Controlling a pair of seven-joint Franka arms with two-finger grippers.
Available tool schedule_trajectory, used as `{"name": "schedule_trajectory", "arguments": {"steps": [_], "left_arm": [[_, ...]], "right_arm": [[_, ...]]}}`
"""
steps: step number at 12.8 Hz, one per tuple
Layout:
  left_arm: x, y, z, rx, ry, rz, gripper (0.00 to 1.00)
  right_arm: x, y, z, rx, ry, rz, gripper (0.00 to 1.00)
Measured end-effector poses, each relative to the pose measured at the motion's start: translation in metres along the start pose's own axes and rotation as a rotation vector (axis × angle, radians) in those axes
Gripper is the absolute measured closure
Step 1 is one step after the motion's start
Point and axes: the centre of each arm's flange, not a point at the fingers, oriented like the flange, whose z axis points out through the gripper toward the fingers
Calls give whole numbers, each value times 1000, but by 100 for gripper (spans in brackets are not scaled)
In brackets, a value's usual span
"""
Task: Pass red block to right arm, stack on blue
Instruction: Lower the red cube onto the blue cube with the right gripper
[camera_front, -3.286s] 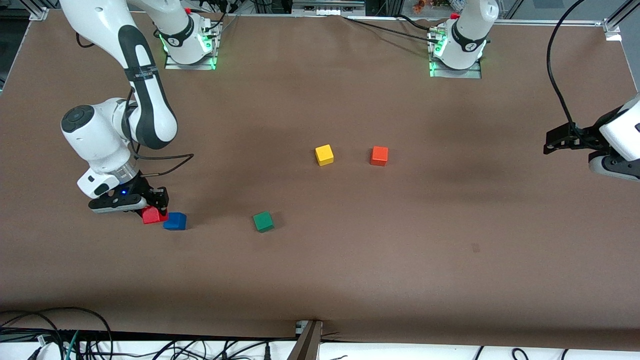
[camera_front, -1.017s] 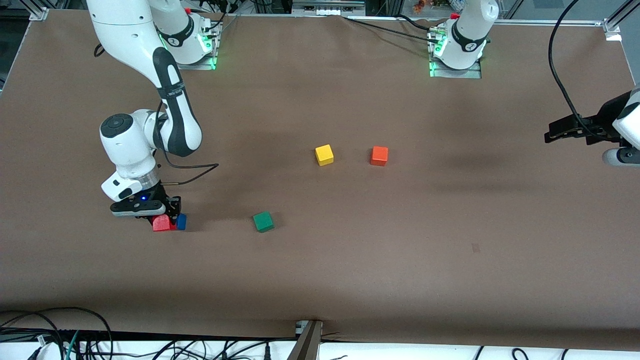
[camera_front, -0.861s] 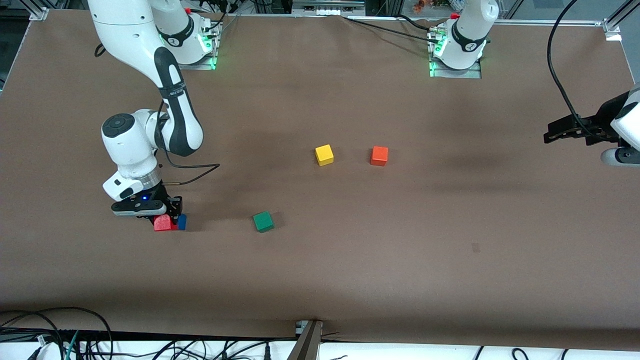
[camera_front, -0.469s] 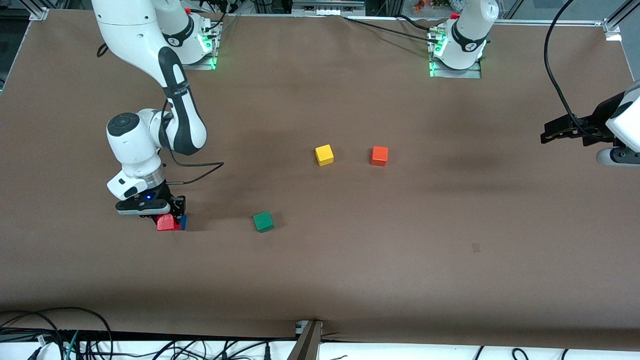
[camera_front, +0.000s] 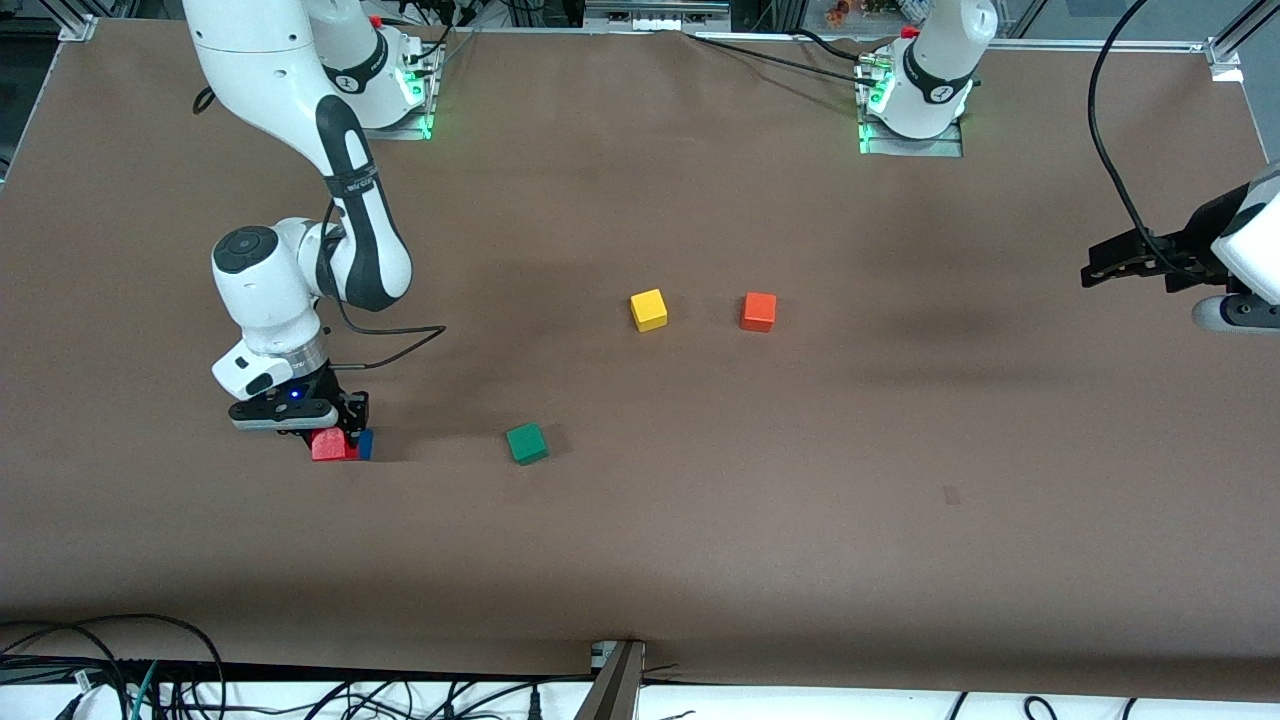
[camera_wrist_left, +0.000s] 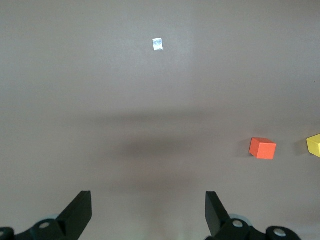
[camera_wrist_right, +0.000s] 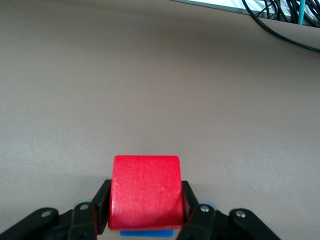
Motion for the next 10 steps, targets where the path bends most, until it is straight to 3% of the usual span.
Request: {"name": "schedule_trajectory", "arguments": {"steps": [10], "left_arm": [[0,0,0,0,0,0,0]], "right_arm": [[-5,3,1,-14,12,4,42]]}}
